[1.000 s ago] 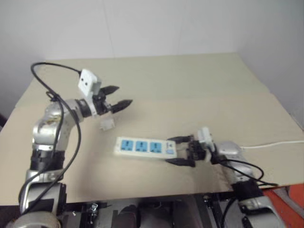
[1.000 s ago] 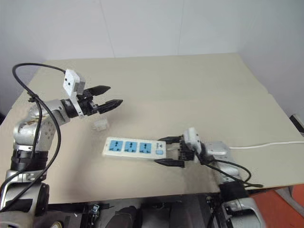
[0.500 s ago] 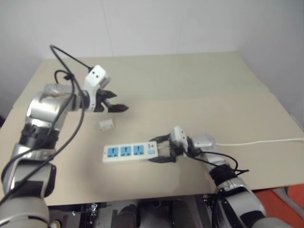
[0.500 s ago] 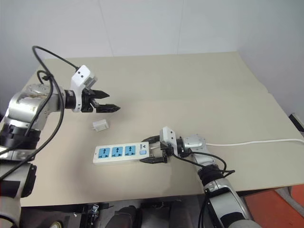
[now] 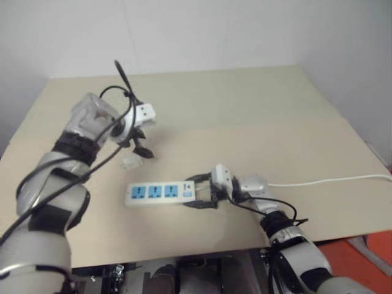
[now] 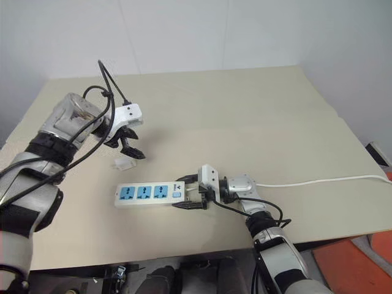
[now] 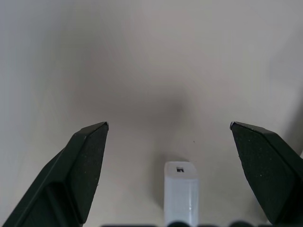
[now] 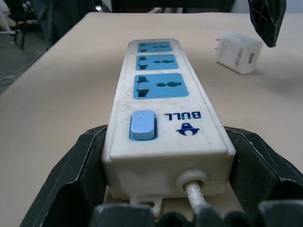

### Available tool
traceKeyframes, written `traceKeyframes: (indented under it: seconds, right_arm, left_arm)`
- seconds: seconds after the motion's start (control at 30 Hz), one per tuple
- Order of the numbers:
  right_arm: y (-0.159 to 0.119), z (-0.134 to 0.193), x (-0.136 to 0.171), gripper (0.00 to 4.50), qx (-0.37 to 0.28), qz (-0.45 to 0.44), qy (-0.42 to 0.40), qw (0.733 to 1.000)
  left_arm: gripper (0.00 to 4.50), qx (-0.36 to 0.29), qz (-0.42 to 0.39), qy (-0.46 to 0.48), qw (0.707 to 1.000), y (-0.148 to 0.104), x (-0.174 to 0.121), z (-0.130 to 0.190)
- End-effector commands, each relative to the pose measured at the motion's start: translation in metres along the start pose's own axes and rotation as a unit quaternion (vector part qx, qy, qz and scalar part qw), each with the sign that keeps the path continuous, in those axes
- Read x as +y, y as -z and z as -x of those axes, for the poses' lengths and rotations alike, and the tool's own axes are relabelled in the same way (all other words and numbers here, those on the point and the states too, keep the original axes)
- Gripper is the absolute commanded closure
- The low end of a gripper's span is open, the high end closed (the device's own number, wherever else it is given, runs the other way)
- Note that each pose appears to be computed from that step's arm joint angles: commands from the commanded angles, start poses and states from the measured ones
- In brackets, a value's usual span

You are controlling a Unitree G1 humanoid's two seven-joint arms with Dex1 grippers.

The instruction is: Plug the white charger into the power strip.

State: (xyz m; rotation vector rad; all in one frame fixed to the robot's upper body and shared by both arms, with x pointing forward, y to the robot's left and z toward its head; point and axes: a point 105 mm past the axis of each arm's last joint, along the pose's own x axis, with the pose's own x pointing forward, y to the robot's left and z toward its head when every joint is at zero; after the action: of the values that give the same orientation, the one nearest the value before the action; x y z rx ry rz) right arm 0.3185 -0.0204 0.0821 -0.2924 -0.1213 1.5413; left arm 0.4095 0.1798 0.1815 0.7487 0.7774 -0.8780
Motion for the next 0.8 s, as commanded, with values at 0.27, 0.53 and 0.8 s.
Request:
traceKeyframes:
  seconds: [0.27,0.53,0.8]
  right_arm:
    - [0.01,-0.013,0.007,1.09,0.002,-0.007,0.002,1.0]
    - [0.012,-0.015,0.009,1.09,0.003,-0.006,0.002,1.0]
    - [0.013,-0.014,0.01,1.09,0.006,-0.006,0.003,1.0]
  left_arm:
    - [0.0,0.076,-0.022,0.029,0.996,0.018,-0.001,-0.005]
    - [0.0,0.11,-0.034,0.043,0.992,0.03,-0.006,-0.013]
    - [0.0,0.121,-0.024,0.026,0.992,0.036,-0.002,-0.017]
